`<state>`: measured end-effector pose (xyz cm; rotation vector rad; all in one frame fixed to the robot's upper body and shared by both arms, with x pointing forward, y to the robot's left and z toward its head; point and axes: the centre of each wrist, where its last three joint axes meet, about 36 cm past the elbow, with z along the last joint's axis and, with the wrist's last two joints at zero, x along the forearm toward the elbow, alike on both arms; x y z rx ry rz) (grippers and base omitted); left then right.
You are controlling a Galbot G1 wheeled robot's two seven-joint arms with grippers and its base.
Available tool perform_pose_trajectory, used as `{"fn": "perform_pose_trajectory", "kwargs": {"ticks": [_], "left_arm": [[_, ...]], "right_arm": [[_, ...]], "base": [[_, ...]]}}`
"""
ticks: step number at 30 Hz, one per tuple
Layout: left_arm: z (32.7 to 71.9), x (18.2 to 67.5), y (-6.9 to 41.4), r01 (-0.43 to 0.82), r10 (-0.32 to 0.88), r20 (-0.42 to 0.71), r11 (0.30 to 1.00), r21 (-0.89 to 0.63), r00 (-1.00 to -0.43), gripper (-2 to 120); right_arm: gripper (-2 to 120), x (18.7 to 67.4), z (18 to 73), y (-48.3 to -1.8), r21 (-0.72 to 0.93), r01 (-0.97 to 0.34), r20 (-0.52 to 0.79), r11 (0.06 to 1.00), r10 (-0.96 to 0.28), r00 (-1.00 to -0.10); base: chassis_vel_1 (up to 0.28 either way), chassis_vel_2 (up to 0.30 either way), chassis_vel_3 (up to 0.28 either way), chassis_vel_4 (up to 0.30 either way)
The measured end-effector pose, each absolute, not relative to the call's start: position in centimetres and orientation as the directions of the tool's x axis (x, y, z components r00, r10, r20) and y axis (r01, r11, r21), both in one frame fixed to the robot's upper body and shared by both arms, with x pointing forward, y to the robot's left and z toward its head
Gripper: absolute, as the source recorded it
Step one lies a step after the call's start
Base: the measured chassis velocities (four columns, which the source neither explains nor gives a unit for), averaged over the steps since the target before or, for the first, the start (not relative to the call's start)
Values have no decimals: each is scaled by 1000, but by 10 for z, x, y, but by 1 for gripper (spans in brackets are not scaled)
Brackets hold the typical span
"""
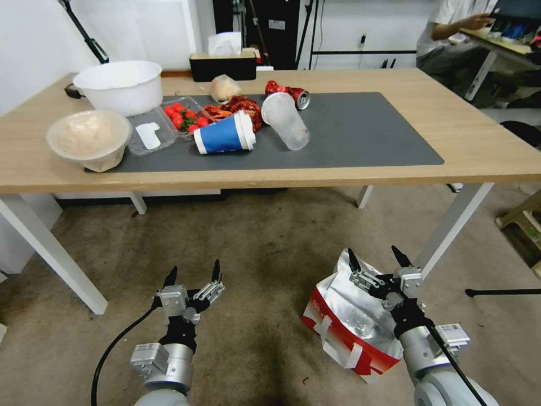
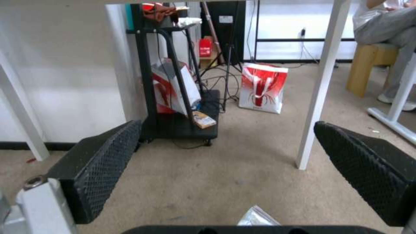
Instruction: Pick up the food delivery bag from the floor and place it on the table.
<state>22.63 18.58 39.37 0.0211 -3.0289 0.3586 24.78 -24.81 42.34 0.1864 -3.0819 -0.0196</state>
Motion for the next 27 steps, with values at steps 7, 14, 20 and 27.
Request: {"fn": "perform_pose_trajectory", "kwargs": {"ticks": [7,14,20,27], "left_arm": [[394,226,185,-20,1,93,972,-233,-996,100],[393,226,185,-20,2,94,973,-231,-996,100],[393,226,186,-21,1,94,973,-230,-996,100],[392,226,186,-21,1,94,973,-229,-996,100]], "right_arm": [[100,246,428,-248,12,-123,43,992,-123,-991],[100,247,429,-249,9,-122,38,992,-123,-992],[100,248,428,-249,10,-122,40,993,-122,-992],[100,248,427,-249,10,-121,41,993,-121,-992]], "base": [[0,0,0,0],[0,0,0,0],[0,0,0,0],[0,0,0,0]]}}
